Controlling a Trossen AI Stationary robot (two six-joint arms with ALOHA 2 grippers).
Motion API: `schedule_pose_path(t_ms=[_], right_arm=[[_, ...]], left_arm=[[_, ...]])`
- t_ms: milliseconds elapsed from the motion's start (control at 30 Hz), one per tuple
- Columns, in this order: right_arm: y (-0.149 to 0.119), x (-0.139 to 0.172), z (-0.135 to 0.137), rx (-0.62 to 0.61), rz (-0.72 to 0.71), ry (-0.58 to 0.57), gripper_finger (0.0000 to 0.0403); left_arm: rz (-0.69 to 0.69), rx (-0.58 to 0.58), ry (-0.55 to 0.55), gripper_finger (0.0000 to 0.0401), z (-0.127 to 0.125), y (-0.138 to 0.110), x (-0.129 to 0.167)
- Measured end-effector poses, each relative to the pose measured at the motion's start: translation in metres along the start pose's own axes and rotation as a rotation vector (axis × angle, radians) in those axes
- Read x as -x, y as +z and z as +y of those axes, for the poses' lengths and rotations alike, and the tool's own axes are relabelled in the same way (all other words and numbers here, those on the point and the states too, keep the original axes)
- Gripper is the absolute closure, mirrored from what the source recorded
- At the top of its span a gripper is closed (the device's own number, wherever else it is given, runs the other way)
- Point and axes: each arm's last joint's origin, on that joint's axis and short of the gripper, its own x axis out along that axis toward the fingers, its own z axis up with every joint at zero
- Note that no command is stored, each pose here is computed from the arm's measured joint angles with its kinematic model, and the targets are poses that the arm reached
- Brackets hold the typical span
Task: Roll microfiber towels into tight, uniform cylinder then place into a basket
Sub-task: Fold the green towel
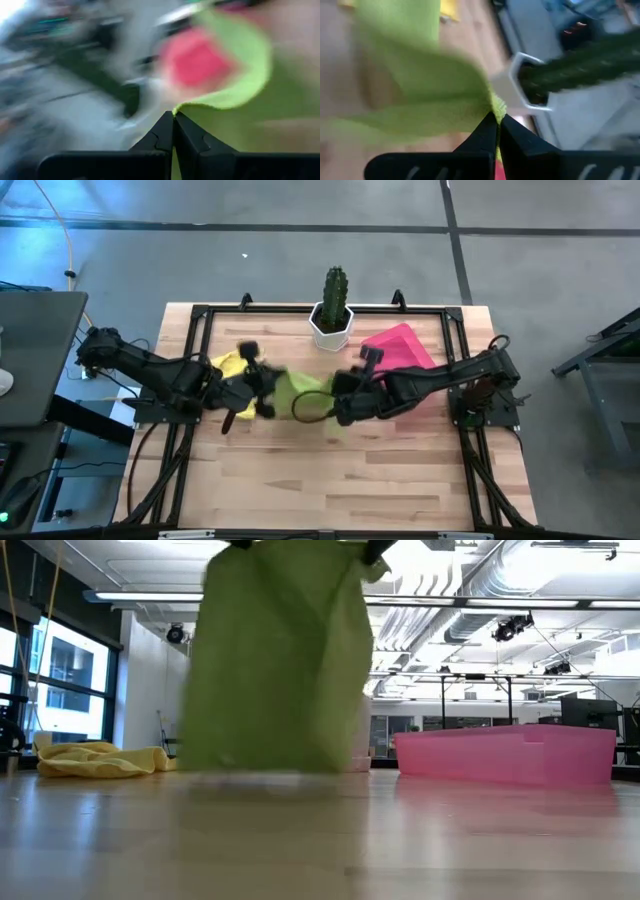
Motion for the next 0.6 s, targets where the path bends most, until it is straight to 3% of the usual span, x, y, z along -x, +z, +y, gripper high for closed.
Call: schedule_pose_path(t_ms=[67, 200, 400, 500, 600], right_arm=[[-0.002, 0.0, -0.001, 0.015, 0.026, 0.025, 0.0403], [-0.007, -0.001, -0.002, 0.109, 0.091, 0.075, 0.0403], [-0.011, -0.01, -0.021, 0.29, 0.129, -0.153, 0.0403], [-0.009, -0.017, -0.031, 0.313, 0.135, -0.23, 0.0403], [-0.008, -0.024, -0.038, 0.273, 0.154, -0.236, 0.0403]], left_arm=[[0.034, -0.031, 0.143, 0.04, 0.004, -0.002, 0.0], [0.053, -0.161, 0.183, 0.04, 0.005, -0.002, 0.001], [0.117, -0.278, 0.219, 0.04, 0.016, -0.006, -0.011], [0.161, -0.301, 0.26, 0.04, 0.024, -0.008, -0.018], [0.185, -0.295, 0.277, 0.04, 0.03, -0.01, -0.023]])
